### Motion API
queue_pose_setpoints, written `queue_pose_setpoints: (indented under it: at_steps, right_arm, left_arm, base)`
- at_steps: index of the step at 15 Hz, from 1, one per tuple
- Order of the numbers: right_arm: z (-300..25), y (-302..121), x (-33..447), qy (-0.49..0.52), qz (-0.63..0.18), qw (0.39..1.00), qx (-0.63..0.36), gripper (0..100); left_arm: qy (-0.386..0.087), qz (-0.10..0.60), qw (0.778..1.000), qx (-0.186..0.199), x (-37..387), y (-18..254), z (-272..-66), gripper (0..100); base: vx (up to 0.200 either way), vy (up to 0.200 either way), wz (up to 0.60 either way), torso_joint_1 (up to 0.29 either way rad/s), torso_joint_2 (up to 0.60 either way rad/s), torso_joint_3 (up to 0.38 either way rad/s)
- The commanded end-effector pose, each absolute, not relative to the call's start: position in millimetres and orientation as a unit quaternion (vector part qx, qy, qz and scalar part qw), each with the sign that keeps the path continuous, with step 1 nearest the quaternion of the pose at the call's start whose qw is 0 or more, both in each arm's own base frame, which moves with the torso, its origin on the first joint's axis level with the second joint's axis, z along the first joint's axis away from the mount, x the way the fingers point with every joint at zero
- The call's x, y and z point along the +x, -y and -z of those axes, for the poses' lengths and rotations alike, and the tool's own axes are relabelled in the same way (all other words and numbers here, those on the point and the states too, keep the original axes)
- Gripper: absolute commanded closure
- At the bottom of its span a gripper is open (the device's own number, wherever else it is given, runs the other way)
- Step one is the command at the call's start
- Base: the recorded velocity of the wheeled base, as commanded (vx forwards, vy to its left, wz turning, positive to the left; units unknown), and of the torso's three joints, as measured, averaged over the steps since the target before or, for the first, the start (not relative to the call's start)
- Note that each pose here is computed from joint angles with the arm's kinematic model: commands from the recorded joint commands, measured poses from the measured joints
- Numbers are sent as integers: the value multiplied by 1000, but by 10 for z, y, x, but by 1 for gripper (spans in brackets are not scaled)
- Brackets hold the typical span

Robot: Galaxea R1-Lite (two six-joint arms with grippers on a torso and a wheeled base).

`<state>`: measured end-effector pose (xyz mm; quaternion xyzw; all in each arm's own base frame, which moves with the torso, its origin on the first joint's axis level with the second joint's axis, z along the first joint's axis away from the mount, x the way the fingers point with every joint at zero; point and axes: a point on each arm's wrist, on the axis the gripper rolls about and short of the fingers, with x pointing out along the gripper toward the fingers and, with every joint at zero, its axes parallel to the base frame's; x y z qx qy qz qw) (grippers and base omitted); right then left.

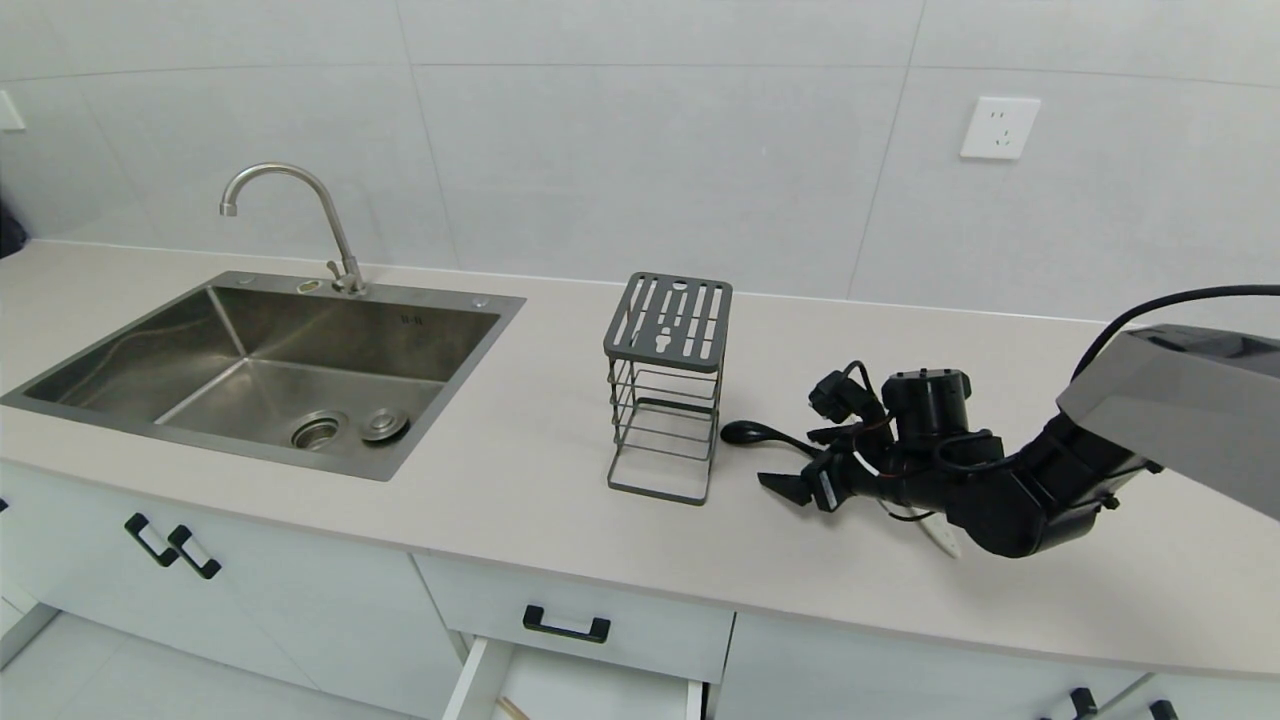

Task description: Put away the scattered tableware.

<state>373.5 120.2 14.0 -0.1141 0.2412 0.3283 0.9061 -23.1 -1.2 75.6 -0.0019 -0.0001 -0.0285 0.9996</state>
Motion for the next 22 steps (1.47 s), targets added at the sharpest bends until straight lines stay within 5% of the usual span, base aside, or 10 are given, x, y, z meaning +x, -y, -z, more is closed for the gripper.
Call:
queue_pose_setpoints:
  at_steps: [1, 8, 9, 15, 22]
  right_arm:
    - [-100, -1213, 3771, -246, -325, 907, -105, 0]
    - [-14, -1235, 3823, -253, -323, 907, -99, 0]
    - [-8, -1233, 3817, -255, -323, 906, -99, 100]
    - [-50, -1161, 3665, -269, -319, 904, -98, 100]
    - [-673, -917, 2887, -248, -301, 914, -112, 100]
  left_arm:
    - [-1, 28, 1000, -2, -230, 12, -756, 0]
    - [-1, 28, 1000, -2, -230, 12, -756, 0]
    - [-1, 28, 1000, -2, -230, 12, -756, 0]
    - [-1, 28, 1000, -2, -230, 12, -756, 0]
    - [-1, 28, 1000, -2, -230, 12, -756, 0]
  base:
    - [0, 0, 0, 0, 0, 0]
    - [0, 0, 0, 0, 0, 0]
    - [0, 0, 0, 0, 0, 0]
    - [0, 0, 0, 0, 0, 0]
    - [0, 0, 0, 0, 0, 0]
